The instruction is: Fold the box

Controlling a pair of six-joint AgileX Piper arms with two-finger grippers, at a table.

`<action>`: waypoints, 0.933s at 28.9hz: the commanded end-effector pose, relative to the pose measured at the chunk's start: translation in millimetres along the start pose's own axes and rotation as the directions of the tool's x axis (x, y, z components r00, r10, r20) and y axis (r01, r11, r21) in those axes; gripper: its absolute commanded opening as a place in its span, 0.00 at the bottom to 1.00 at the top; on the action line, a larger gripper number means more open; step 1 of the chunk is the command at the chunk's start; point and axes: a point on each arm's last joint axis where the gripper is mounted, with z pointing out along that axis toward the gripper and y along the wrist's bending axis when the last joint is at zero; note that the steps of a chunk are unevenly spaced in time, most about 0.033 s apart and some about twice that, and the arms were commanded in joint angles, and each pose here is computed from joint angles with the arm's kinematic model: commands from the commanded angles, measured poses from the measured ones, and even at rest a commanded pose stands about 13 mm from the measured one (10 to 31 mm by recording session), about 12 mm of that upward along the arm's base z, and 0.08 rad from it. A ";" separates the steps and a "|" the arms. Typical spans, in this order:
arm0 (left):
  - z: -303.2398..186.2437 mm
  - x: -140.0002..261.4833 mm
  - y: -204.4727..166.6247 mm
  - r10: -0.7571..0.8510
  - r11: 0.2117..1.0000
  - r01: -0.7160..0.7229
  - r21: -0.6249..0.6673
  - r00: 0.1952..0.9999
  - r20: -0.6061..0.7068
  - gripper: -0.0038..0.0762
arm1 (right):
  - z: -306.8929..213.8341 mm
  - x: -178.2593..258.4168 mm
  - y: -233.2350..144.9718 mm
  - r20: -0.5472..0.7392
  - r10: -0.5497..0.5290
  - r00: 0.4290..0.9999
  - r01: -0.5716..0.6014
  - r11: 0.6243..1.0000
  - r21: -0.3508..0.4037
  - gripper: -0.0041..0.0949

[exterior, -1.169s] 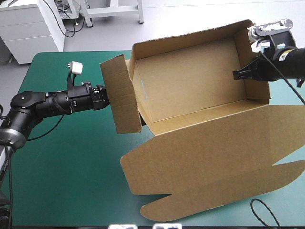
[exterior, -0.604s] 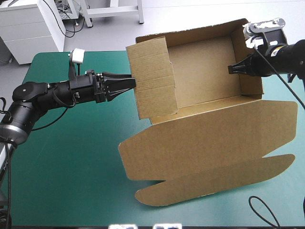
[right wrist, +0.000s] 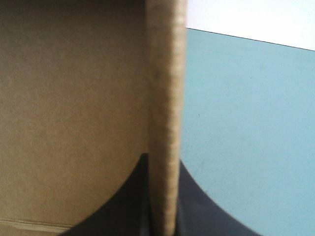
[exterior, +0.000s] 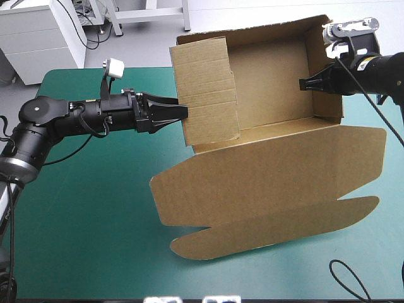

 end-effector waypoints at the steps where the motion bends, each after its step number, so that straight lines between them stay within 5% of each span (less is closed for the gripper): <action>1: 3.5 -25.7 -37.7 0.074 0.997 -0.074 0.003 0.996 0.054 0.61 | -19.0 -15.5 14.4 0.150 0.002 0.989 -0.002 1.000 -0.003 0.03; 15: 9.5 -56.6 -58.0 0.243 0.818 -0.227 -0.528 0.969 -0.040 0.61 | 5.6 -20.2 26.9 0.150 0.058 0.987 -0.055 0.998 -0.027 0.03; 27: 39.2 -44.9 -31.6 0.155 0.766 -0.200 -0.610 0.980 -0.127 0.61 | 8.9 -23.4 39.0 0.175 0.060 0.983 -0.049 0.997 -0.064 0.03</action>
